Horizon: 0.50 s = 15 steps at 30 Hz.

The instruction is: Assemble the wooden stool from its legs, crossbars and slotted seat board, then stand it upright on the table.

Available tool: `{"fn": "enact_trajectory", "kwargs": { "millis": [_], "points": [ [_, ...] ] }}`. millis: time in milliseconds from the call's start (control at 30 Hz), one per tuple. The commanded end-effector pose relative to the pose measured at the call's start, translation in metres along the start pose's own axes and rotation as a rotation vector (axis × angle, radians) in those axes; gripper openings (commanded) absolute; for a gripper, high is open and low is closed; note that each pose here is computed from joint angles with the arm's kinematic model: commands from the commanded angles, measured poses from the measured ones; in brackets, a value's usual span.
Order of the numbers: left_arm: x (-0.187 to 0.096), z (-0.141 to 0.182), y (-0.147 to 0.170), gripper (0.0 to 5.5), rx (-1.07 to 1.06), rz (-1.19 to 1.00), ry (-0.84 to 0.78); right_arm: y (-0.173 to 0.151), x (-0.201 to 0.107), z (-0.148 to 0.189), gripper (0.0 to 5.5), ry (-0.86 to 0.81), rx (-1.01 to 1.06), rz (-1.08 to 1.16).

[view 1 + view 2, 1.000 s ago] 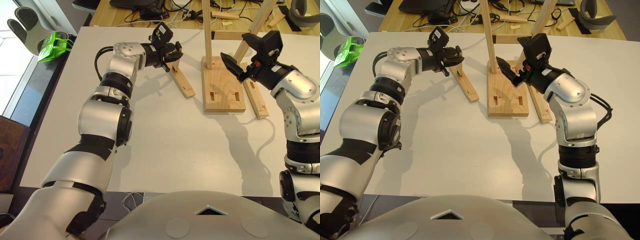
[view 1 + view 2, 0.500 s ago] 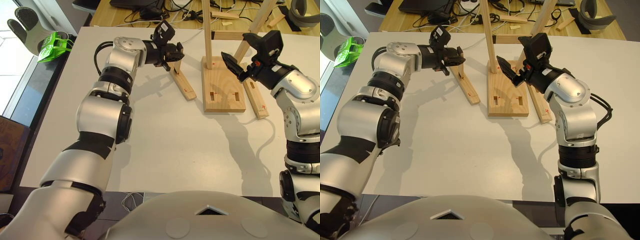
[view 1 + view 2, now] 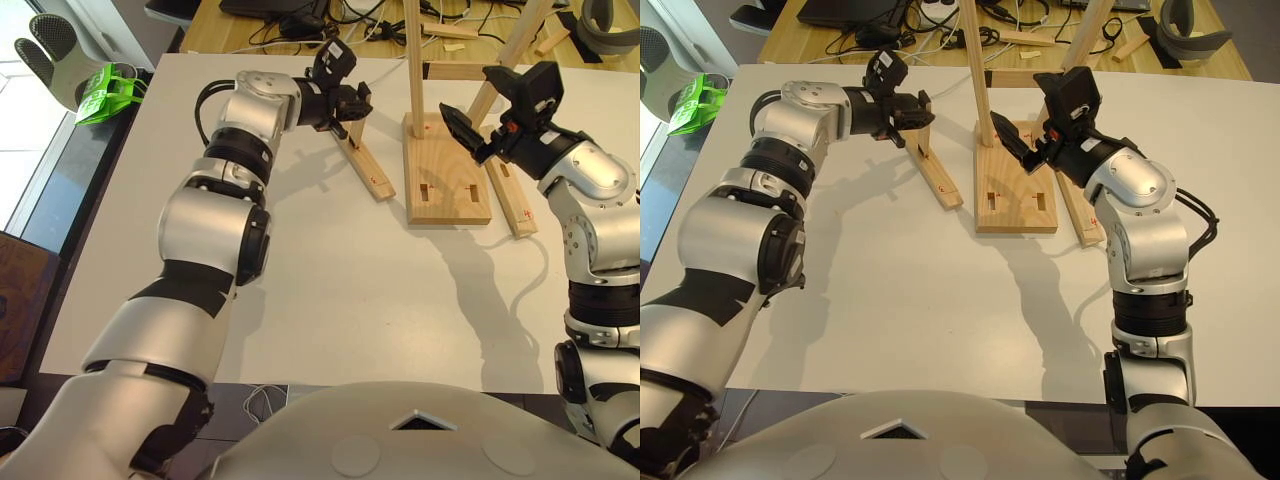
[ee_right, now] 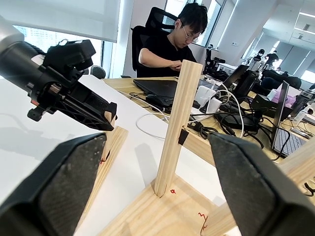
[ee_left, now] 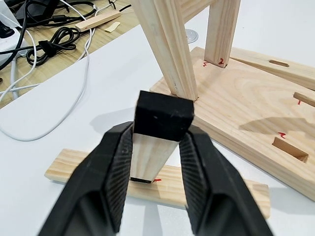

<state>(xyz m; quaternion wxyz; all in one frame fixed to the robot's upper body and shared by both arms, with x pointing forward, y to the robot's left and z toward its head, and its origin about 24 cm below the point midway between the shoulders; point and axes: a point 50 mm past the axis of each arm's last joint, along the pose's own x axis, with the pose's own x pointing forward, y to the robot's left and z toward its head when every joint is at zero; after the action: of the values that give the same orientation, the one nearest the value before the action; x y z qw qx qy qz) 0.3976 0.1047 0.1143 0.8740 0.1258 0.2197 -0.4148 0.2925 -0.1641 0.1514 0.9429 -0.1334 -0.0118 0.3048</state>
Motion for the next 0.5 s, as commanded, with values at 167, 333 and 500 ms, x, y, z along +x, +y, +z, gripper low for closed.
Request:
{"fn": "enact_trajectory", "kwargs": {
  "millis": [167, 333, 500],
  "points": [
    [0.009, -0.058, -0.014, 1.36, -0.199, -0.001, 0.179, 0.002, 0.0, -0.002, 3.83, 0.002, 0.007, -0.005],
    [0.009, -0.064, -0.015, 1.36, -0.21, 0.013, 0.2, 0.003, 0.0, -0.002, 3.83, -0.001, 0.007, -0.004],
    [0.009, -0.069, -0.014, 1.35, -0.21, 0.036, 0.219, 0.003, 0.001, -0.001, 3.83, -0.002, 0.007, -0.002]
  ]
}}
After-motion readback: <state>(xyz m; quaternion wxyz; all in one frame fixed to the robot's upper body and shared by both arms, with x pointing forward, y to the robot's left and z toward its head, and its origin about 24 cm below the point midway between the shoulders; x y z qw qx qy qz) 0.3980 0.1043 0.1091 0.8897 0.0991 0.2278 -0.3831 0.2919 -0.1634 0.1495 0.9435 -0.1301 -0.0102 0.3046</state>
